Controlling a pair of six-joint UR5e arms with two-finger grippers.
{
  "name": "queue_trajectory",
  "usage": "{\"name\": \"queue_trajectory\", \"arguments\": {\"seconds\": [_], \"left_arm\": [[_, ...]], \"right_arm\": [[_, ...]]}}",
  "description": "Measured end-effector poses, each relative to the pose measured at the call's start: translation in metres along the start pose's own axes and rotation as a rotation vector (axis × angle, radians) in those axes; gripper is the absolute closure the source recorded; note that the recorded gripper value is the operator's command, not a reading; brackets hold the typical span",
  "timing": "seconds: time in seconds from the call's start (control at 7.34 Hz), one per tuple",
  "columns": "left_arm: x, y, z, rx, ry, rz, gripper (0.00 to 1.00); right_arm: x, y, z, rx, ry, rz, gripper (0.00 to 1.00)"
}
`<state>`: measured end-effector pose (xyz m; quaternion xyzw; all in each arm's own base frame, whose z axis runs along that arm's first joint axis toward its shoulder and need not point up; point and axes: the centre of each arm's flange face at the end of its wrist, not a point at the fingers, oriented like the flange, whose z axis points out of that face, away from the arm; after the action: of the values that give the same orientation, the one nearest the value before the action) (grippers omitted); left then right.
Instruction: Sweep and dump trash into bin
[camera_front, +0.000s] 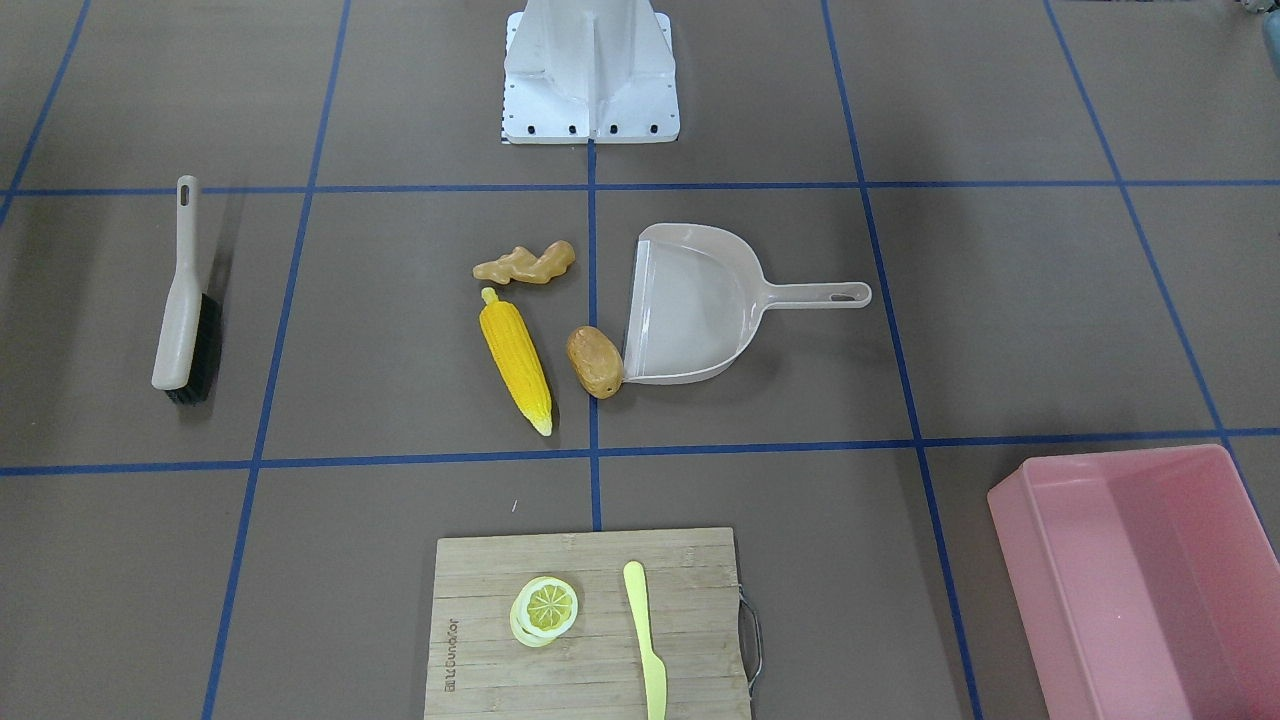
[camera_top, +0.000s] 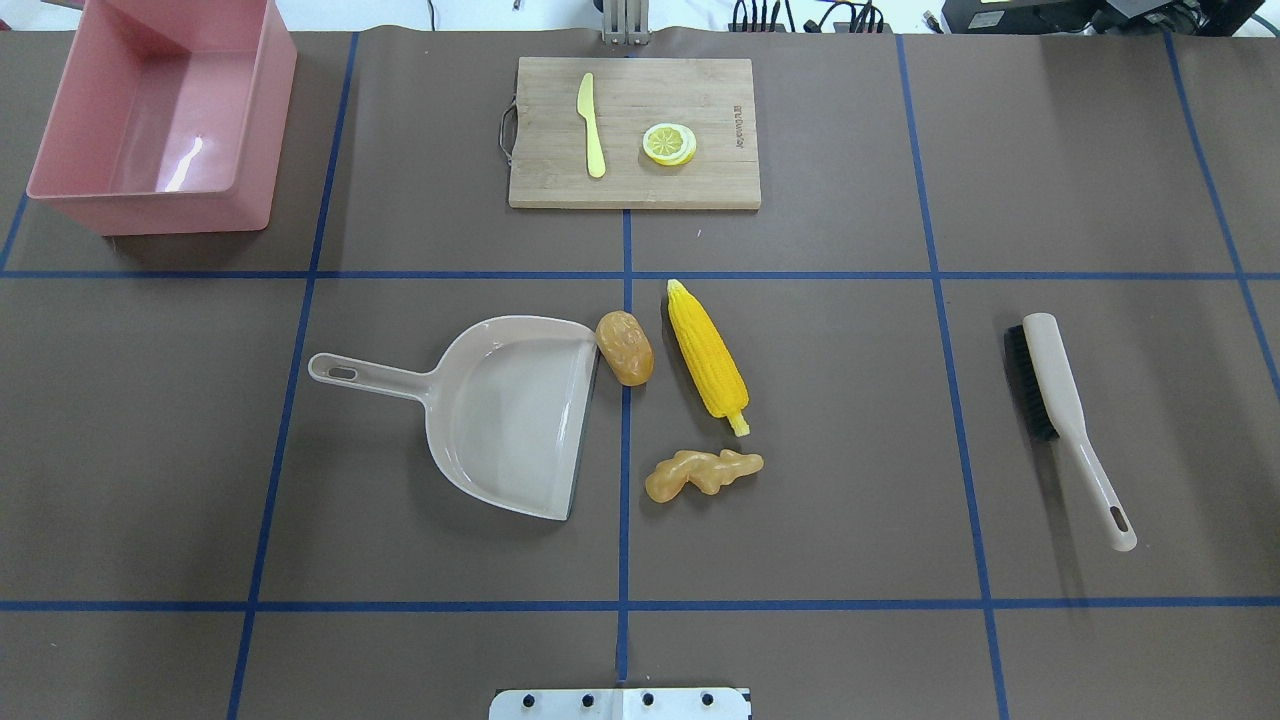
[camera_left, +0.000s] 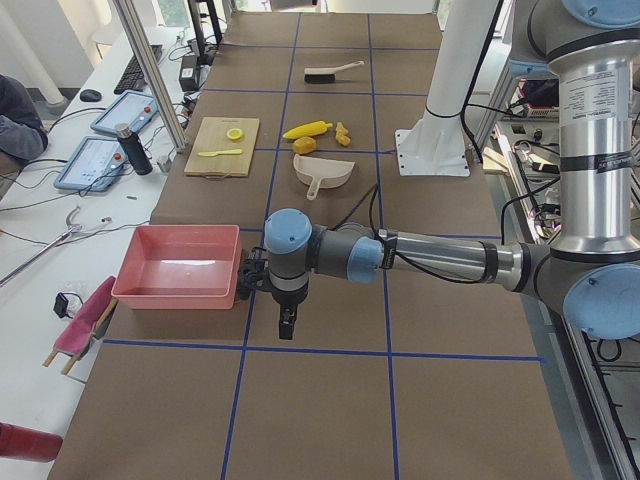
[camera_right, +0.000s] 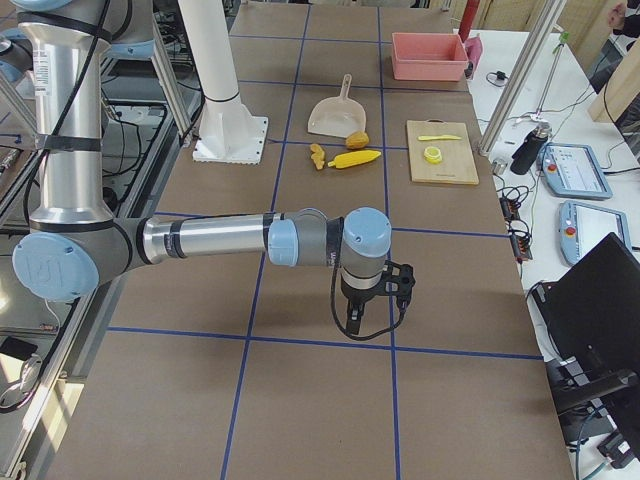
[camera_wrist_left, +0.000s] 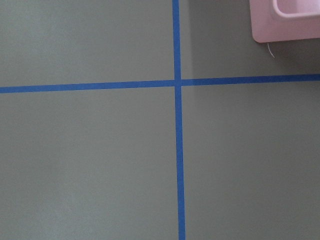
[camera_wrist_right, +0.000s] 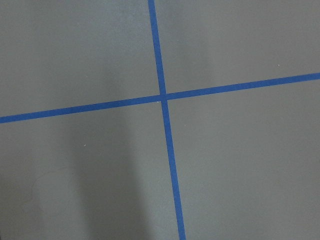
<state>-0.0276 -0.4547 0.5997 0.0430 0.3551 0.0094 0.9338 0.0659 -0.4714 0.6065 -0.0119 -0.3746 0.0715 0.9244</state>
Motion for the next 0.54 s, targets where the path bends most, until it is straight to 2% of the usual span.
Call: {"name": "queue_trajectory", "arguments": {"seconds": [0.41,0.54], "left_arm": [[0.028,-0.007,0.004,0.018,0.008,0.084,0.01],[0.053,-0.011,0.014,0.041,0.022,0.172,0.01]], "right_arm": [[-0.003,0.0,0.002,-0.005,0.004,-0.004,0.0],[-0.003,0.0,0.003,-0.009,-0.005,-0.005,0.0]]}}
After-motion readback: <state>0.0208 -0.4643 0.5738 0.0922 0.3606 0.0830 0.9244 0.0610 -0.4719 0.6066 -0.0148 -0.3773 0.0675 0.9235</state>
